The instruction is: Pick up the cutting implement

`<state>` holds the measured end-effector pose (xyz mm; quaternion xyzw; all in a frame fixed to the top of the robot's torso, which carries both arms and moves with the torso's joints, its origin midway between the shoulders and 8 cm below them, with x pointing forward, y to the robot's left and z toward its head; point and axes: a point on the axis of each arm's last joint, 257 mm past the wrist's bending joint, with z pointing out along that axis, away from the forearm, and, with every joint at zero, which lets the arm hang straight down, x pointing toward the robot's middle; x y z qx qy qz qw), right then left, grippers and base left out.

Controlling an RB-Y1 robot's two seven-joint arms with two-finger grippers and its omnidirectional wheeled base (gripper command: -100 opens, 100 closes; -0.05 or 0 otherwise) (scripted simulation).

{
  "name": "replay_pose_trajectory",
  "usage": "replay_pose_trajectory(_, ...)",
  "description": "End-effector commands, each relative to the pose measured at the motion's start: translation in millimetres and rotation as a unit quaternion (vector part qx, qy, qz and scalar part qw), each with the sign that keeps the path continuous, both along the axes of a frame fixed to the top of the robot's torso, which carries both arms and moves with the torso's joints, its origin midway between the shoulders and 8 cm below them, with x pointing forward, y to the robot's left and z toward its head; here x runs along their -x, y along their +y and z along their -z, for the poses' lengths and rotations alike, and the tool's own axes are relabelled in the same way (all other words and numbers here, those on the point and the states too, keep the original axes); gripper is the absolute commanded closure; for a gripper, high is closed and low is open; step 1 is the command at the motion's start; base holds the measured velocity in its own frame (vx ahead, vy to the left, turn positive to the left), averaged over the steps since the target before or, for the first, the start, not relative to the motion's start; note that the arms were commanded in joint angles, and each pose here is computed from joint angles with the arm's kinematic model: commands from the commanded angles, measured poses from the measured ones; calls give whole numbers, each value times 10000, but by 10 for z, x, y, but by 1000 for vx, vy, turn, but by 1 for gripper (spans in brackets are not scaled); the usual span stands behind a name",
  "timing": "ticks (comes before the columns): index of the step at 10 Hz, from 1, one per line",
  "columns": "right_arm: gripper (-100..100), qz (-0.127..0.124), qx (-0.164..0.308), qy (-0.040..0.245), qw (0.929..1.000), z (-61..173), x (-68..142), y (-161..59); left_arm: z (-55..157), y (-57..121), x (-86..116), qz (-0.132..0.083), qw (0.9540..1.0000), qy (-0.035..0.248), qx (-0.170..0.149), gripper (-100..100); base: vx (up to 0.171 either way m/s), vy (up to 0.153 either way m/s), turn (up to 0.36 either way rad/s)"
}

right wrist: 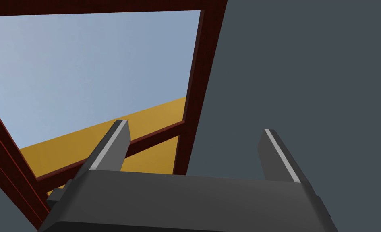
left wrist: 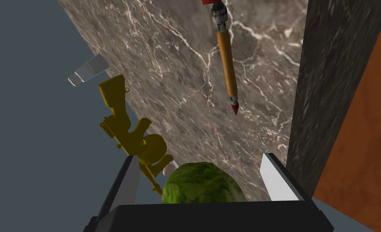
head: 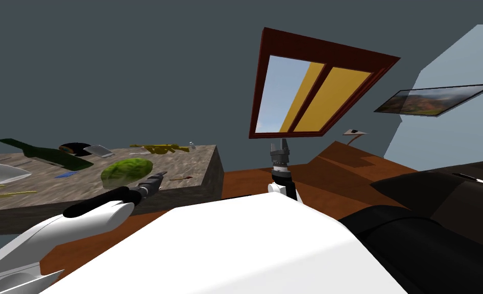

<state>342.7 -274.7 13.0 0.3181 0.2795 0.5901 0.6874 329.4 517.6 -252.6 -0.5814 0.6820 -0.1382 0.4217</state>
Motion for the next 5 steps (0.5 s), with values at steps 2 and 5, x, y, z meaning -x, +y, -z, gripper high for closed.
replay_pose_trajectory(2,0,0,0,0,10000,0,0,0,112,53,117,-111,9992,364,144,-100,67,-22,-44)
replay_pose_trajectory(5,0,0,0,0,10000,0,0,0,213,85,230,-211,9969,705,280,-100,42,-14,-27)
